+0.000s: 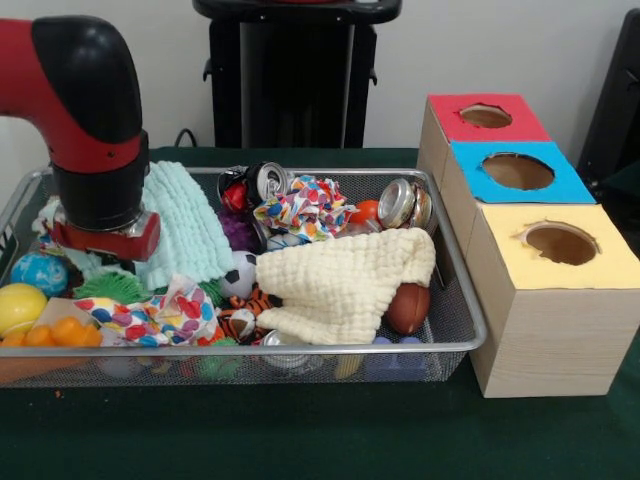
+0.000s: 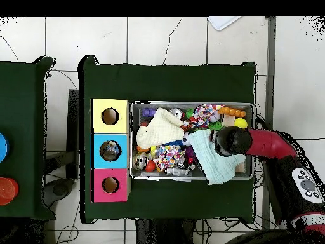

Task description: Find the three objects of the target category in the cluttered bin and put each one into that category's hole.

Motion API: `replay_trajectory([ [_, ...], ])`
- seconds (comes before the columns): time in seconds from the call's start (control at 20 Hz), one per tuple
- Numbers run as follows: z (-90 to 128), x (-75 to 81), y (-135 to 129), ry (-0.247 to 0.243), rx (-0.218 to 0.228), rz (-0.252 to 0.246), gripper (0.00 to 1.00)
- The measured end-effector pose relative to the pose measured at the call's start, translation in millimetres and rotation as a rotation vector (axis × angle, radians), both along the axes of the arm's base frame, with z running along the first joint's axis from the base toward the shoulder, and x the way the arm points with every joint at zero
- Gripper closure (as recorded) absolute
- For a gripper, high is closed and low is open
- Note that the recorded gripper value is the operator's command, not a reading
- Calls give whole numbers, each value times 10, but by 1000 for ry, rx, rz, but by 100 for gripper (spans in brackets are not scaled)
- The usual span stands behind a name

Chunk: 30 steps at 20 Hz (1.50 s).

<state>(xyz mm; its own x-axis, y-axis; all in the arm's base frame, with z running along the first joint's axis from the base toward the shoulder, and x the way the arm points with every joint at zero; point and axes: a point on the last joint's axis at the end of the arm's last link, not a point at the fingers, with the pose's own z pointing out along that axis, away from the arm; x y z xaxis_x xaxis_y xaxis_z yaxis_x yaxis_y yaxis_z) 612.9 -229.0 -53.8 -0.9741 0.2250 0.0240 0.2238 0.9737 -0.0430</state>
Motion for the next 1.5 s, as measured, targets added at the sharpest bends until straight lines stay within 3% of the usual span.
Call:
replay_trajectory([
  [0.55,390,103,-286,-32,17,-73,100],
  [0.9,589,135,-235,26,27,-76,100],
  [1.05,717,189,-112,62,35,-71,100],
  [1.25,853,296,91,75,42,-55,100],
  [1.45,1032,456,471,90,48,-20,100],
  [1.5,1109,522,681,100,53,-2,100],
])
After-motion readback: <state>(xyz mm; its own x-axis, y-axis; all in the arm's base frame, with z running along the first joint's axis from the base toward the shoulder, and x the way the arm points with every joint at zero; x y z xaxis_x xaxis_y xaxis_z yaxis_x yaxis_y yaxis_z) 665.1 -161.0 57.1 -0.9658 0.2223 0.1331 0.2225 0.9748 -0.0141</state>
